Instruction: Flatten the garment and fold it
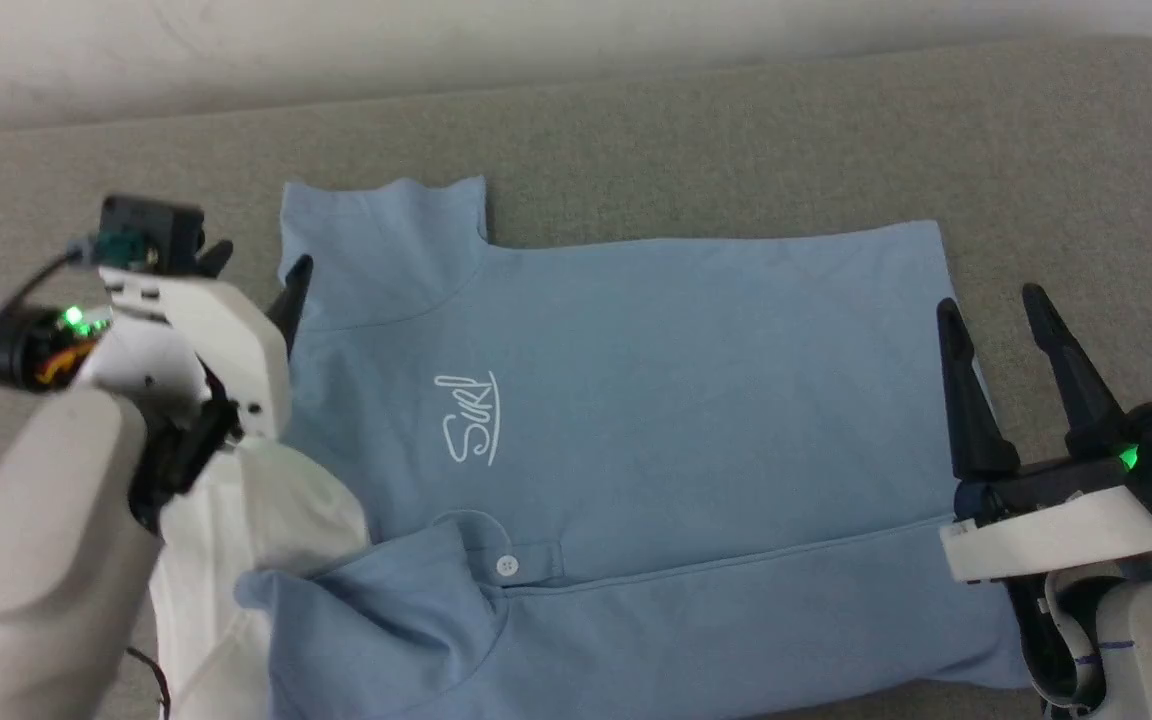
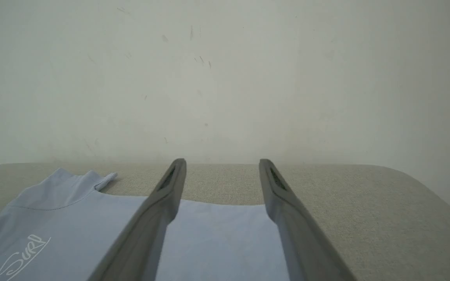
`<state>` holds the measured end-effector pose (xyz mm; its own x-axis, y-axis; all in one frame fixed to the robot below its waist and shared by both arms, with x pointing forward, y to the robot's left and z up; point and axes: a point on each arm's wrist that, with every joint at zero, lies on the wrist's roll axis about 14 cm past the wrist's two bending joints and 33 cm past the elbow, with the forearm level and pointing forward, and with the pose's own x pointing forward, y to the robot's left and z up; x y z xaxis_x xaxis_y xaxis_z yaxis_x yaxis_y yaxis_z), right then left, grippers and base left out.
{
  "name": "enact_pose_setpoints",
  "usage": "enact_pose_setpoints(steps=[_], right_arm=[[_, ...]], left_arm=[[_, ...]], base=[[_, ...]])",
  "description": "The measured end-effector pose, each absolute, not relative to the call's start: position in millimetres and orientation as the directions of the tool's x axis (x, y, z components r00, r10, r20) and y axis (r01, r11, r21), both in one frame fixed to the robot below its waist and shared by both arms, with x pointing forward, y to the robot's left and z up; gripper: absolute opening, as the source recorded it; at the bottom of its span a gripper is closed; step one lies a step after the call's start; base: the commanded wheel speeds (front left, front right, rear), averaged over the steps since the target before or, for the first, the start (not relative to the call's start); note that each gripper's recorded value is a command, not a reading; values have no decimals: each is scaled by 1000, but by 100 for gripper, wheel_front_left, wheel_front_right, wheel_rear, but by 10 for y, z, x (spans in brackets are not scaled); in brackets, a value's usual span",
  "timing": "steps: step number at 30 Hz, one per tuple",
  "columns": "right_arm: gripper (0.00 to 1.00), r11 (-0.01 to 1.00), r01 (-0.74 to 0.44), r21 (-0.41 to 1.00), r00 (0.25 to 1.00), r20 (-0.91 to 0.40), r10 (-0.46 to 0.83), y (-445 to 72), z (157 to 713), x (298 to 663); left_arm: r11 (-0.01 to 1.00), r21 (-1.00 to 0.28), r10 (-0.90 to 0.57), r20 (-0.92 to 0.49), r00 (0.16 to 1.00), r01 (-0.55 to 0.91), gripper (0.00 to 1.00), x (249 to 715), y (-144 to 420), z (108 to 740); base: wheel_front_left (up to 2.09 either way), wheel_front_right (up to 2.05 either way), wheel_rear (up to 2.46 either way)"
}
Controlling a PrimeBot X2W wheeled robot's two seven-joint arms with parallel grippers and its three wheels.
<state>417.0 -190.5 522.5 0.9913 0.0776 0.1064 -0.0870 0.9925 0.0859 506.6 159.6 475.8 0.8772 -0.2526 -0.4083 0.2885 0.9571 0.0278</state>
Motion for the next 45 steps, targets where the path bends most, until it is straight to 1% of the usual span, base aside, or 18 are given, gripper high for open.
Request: enact_pose_setpoints(steps=[3, 5, 8, 12, 15, 18, 21, 29, 30, 31, 33, 37, 42, 45], right_arm=[[100, 993, -77, 89, 994, 82, 70, -1925, 5115, 4214], [100, 993, -76, 89, 995, 70, 69, -1925, 5055, 4241], [100, 994, -60, 96, 997, 57, 55, -1958, 4987, 4257], [100, 995, -23, 100, 1000, 16, 22, -2053, 4823, 4227], [100, 995, -8, 100, 1000, -15, 10, -2081, 4712, 4214], [100, 996, 7, 91, 999, -36, -4, -2129, 4632, 4204], [100, 996, 24, 84, 998, -55, -19, -2179, 4561, 4195], [100, 996, 56, 70, 994, -96, -50, -2277, 4419, 4160], [100, 996, 58, 69, 994, -98, -51, -2282, 4410, 4164], [100, 996, 58, 68, 994, -98, -51, -2284, 4406, 4172], [100, 996, 59, 70, 994, -97, -52, -2284, 4402, 4182], [100, 996, 54, 71, 994, -94, -47, -2277, 4413, 4188], [100, 999, 41, 33, 996, -86, -38, -2353, 4513, 4180], [100, 1000, 24, -4, 994, -102, -24, -2420, 4579, 4184]], left_arm=[[946, 51, -245, -534, 809, 320, 100, 5342, 1591, 4656], [943, 57, -222, -629, 745, 328, 100, 5471, 1642, 4539], [944, 70, -185, -698, 692, 323, 100, 5674, 1682, 4485], [946, 45, -174, -765, 621, 321, 100, 5877, 1621, 4378], [950, 18, -167, -812, 559, 311, 100, 5943, 1585, 4214], [956, 23, -132, -858, 497, 292, 100, 5984, 1651, 4052], [960, 27, -109, -879, 464, 278, 100, 6039, 1693, 3936], [957, -5, -122, -914, 386, 290, 100, 6088, 1629, 3733], [958, -18, -129, -918, 375, 286, 32, 6083, 1624, 3722], [957, -33, -141, -921, 363, 287, 0, 6073, 1616, 3718], [955, -54, -160, -922, 352, 291, 0, 6055, 1594, 3725], [952, -59, -184, -896, 405, 300, 0, 6072, 1550, 3776], [941, -43, -227, -816, 532, 335, 0, 6099, 1487, 3937], [929, -34, -272, -736, 620, 368, 0, 6140, 1397, 4181]], base=[[0, 0, 0], [0, 0, 0], [0, 0, 0], [0, 0, 0], [0, 0, 0], [0, 0, 0], [0, 0, 0], [0, 0, 0], [0, 0, 0], [0, 0, 0], [0, 0, 0], [0, 0, 0], [0, 0, 0], [0, 0, 0]])
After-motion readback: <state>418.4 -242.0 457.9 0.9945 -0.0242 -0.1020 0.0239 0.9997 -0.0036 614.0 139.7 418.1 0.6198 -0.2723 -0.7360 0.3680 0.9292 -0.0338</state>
